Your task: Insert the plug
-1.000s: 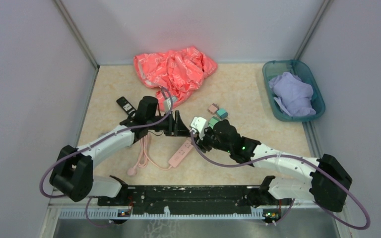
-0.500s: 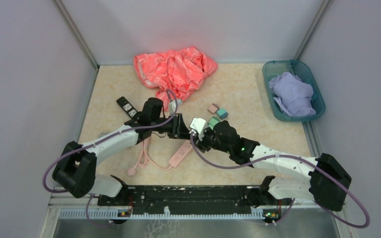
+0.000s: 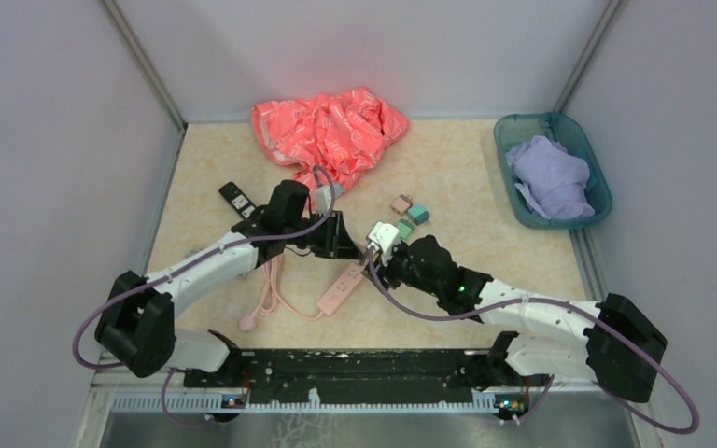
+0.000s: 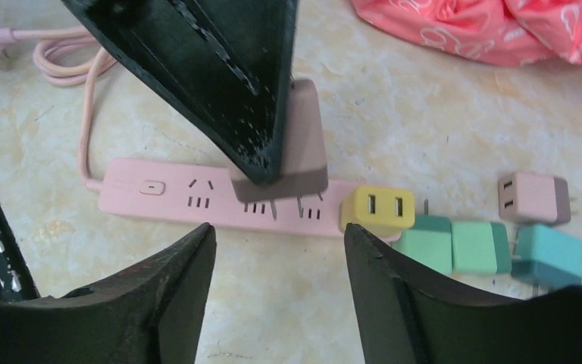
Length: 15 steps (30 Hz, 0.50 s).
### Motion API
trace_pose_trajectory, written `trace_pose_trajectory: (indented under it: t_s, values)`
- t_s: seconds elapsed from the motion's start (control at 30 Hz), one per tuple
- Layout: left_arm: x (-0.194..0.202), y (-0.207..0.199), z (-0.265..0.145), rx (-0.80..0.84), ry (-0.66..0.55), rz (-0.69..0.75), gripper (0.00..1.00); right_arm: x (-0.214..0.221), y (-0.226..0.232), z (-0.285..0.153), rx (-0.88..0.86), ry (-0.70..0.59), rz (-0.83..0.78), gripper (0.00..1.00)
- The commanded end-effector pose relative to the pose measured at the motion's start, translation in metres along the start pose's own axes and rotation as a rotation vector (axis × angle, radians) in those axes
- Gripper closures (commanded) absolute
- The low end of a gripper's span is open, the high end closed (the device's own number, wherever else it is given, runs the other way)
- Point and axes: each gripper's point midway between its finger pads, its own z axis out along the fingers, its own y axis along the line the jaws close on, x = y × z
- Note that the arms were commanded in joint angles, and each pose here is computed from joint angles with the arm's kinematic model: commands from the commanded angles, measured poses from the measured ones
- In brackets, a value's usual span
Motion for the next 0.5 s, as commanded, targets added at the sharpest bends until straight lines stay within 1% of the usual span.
trace_pose_trajectory:
  t_s: [0.0,0.07,0.23,0.47]
  values:
    - [-0.015,0.004,-0.005,-0.136,-0.048,0.121,1.0,-0.013,-0.013,-0.008,0.116,-0.075,0.193,0.32]
    - [-0.017,0.006,-0.003,-0.168,-0.054,0.15,1.0,-0.01,-0.016,-0.011,0.142,-0.078,0.279,0.3]
    - [-0.016,0.012,0.003,-0.237,-0.047,0.201,1.0,0.001,-0.025,-0.014,0.237,-0.088,0.522,0.3]
    - [-0.014,0.021,0.012,-0.336,-0.03,0.278,1.0,0.023,-0.028,-0.012,0.307,-0.122,0.819,0.35]
